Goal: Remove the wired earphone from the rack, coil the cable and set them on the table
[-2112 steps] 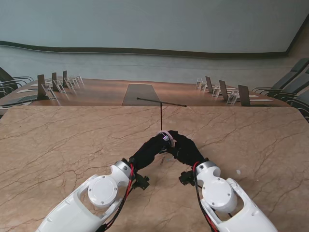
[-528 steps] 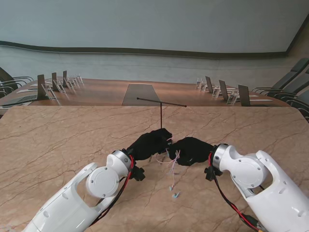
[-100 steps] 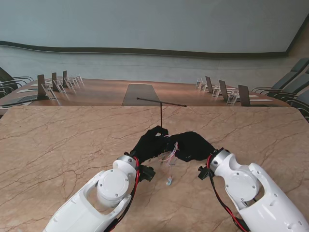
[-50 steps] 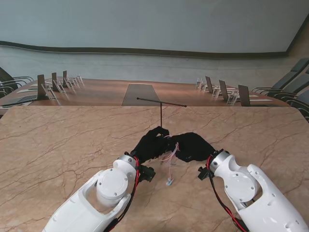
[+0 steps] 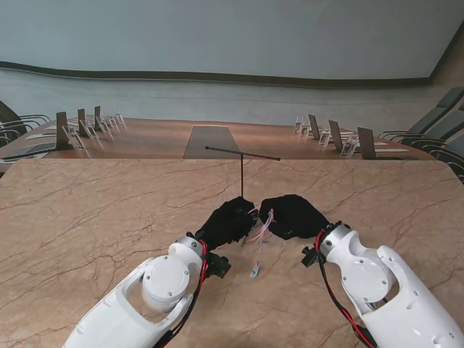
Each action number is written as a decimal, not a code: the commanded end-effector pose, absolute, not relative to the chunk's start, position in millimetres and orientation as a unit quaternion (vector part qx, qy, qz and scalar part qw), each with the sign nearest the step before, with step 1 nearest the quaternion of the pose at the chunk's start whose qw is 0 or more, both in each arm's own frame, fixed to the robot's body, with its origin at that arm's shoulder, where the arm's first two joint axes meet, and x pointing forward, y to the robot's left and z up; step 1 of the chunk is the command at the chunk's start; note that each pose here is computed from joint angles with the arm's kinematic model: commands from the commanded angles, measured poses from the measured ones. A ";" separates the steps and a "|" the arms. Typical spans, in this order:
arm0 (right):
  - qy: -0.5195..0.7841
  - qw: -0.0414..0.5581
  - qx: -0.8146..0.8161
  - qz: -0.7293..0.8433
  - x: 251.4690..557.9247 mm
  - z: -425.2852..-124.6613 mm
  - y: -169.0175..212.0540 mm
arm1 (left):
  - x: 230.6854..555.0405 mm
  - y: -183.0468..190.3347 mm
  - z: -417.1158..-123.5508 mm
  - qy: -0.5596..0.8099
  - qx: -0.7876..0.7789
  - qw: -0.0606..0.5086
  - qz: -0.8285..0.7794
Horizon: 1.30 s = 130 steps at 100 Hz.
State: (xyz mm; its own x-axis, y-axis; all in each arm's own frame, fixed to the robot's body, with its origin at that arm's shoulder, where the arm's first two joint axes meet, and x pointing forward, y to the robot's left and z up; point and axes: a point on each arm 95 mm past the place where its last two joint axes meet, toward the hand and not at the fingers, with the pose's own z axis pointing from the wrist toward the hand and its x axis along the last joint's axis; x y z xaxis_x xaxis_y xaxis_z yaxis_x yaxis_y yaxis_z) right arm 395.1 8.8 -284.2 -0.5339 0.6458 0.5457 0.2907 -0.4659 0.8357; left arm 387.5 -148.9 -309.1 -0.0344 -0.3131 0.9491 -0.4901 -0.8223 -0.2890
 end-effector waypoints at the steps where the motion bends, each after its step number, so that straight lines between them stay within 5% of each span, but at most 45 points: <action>1: 0.502 0.121 0.461 0.721 395.3 -281.6 11.6 | 384.9 -147.2 -314.3 -0.298 0.695 0.070 0.650; 130: 0.547 0.121 0.469 0.683 382.8 -290.1 1.8 | 385.1 -138.9 -301.2 -0.279 0.685 0.111 0.663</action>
